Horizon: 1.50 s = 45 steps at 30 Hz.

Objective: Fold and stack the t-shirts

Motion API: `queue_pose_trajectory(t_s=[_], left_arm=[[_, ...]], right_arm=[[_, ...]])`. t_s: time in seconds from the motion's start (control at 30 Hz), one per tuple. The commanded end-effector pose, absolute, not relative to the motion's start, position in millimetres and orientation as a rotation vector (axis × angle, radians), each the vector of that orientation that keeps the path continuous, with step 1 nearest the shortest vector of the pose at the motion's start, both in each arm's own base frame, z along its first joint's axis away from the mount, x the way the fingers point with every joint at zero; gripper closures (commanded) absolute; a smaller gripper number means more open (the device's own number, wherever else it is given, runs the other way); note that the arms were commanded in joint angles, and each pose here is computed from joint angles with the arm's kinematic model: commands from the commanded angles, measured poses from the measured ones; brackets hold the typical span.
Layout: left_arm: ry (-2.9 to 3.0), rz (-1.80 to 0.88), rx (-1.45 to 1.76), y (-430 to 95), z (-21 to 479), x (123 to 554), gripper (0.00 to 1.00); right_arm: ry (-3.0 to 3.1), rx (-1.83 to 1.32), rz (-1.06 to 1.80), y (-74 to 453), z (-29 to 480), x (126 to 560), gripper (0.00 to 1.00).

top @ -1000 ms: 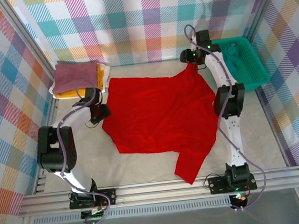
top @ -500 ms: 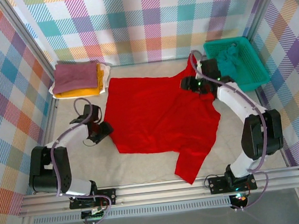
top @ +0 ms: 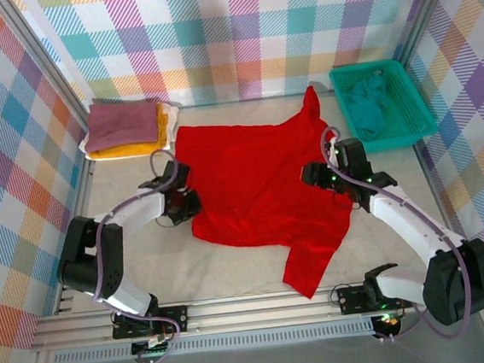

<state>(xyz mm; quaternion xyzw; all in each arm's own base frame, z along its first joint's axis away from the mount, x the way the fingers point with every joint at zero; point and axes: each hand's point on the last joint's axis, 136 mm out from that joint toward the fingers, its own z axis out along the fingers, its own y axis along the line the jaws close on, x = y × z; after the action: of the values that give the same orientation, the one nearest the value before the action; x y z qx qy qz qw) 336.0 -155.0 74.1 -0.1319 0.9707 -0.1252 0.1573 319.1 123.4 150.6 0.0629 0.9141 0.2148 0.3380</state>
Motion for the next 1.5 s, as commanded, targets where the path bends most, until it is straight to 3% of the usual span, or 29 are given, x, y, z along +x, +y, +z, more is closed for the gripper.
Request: queue_pose_trajectory(t_s=[0.0,0.2,0.3,0.4,0.67,0.93,1.17,1.37,1.47], left_arm=[[2.774,-0.239,-0.149,-184.2,101.2,359.0,1.00],[2.784,-0.123,0.153,-252.7,109.3,408.3,0.86],[2.711,-0.139,0.140,-257.7,126.5,419.3,0.65],[2.635,-0.117,0.077,-238.3,136.7,413.6,0.51],[2.740,-0.234,-0.021,-212.2,87.4,385.6,0.53],[2.743,-0.305,0.118,-263.4,81.7,414.6,0.49],[2.762,-0.219,0.007,-250.2,60.7,439.5,0.42],[2.788,-0.260,-0.015,-251.1,46.0,445.4,0.41],[2.795,-0.278,-0.018,-255.0,38.3,446.8,0.47]], right_arm=[[2.348,0.197,0.514,114.9,149.8,323.8,0.40],[2.322,0.207,0.498,113.0,151.9,332.2,0.38],[2.327,0.212,0.484,109.8,150.4,334.7,0.38],[2.330,0.208,0.472,107.8,148.6,334.2,0.38],[2.347,0.191,0.472,109.0,139.6,334.8,0.38],[2.386,0.197,0.497,110.5,124.6,323.0,0.37],[2.376,0.215,0.514,109.6,123.3,316.4,0.37],[2.375,0.202,0.498,108.5,122.7,317.8,0.36],[2.376,0.203,0.504,110.0,122.4,320.4,0.36]])
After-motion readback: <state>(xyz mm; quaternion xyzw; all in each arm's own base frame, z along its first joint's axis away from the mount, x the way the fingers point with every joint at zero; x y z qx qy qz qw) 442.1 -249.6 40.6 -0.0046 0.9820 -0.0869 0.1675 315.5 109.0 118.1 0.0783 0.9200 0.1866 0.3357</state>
